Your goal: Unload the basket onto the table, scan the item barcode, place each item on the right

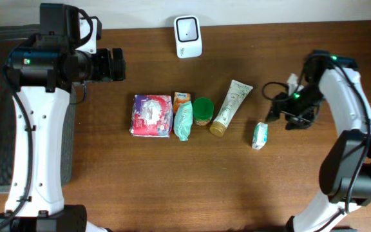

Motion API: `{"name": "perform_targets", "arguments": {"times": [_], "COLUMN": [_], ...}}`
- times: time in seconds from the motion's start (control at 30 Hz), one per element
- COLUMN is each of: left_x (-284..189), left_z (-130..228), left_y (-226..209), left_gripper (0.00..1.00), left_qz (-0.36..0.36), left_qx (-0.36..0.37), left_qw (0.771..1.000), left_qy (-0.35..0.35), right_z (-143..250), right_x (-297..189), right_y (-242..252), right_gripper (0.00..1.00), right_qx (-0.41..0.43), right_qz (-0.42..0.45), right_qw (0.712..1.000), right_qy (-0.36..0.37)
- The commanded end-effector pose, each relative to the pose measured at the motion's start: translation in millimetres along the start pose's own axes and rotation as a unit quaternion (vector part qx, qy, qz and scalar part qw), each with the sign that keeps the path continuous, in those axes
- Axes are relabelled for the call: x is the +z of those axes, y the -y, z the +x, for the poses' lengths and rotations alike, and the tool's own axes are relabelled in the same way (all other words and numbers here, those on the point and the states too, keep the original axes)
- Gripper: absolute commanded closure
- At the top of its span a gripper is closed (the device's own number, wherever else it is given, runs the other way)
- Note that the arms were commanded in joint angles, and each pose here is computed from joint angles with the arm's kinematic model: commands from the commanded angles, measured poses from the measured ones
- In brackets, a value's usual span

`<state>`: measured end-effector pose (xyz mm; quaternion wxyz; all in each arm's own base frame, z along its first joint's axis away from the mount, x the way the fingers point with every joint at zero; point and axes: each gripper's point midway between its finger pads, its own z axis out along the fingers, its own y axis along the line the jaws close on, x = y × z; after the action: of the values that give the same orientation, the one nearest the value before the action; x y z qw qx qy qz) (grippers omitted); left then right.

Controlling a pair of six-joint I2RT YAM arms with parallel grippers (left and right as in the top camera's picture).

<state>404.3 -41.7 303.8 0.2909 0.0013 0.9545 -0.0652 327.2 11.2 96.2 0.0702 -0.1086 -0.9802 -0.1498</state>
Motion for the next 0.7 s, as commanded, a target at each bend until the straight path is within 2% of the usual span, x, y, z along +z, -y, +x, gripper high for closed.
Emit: {"name": "perform_targets", "arguments": {"times": [0.0, 0.1, 0.17, 0.2, 0.27, 0.4, 0.43, 0.53, 0.6, 0.63, 0.67], "left_x": [-4.3, -4.3, -4.3, -4.3, -4.3, -4.3, -4.3, -4.3, -4.3, -4.3, -4.3], "left_z": [-1.2, -1.2, -1.2, -1.2, -1.2, -1.2, -1.2, -1.2, -1.2, -1.2, -1.2], "left_y": [0.4, 0.4, 0.4, 0.4, 0.4, 0.4, 0.4, 0.4, 0.4, 0.4, 0.4], "left_gripper": [0.01, 0.01, 0.01, 0.01, 0.01, 0.01, 0.01, 0.01, 0.01, 0.01, 0.01], "left_qz": [0.000, 0.000, 0.000, 0.000, 0.000, 0.000, 0.000, 0.000, 0.000, 0.000, 0.000], "left_qx": [0.005, 0.005, 0.005, 0.005, 0.005, 0.005, 0.005, 0.005, 0.005, 0.005, 0.005], "left_qw": [1.000, 1.000, 1.000, 1.000, 1.000, 1.000, 1.000, 1.000, 1.000, 1.000, 1.000], "left_qy": [0.006, 0.006, 0.006, 0.006, 0.006, 0.006, 0.006, 0.006, 0.006, 0.006, 0.006], "right_z": [3.6, 4.3, 5.8, 7.8, 11.8, 12.9, 13.5, 13.1, 10.2, 6.9, 2.7], "right_x": [12.5, 18.2, 17.2, 19.9, 36.3, 59.2, 65.9, 72.1, 71.7, 75.0, 75.3], "right_y": [-24.7, -19.3, 2.0, 4.4, 3.3, 9.7, 10.6, 18.5, 17.6, 6.5, -5.9], "right_gripper": [0.37, 0.39, 0.40, 0.40, 0.36, 0.36, 0.42, 0.82, 0.92, 0.96, 0.96], "right_qx": [-0.048, 0.001, 0.057, 0.063, 0.052, 0.055, 0.061, 0.080, 0.067, 0.041, 0.020], "right_qz": [0.032, 0.131, 0.267, 0.291, 0.309, 0.296, 0.282, 0.262, 0.243, 0.192, 0.131], "right_qw": [0.998, 0.991, 0.960, 0.952, 0.946, 0.950, 0.954, 0.959, 0.966, 0.979, 0.990], "right_qy": [0.001, 0.020, 0.067, 0.077, 0.085, 0.085, 0.081, 0.074, 0.065, 0.050, 0.038]}}
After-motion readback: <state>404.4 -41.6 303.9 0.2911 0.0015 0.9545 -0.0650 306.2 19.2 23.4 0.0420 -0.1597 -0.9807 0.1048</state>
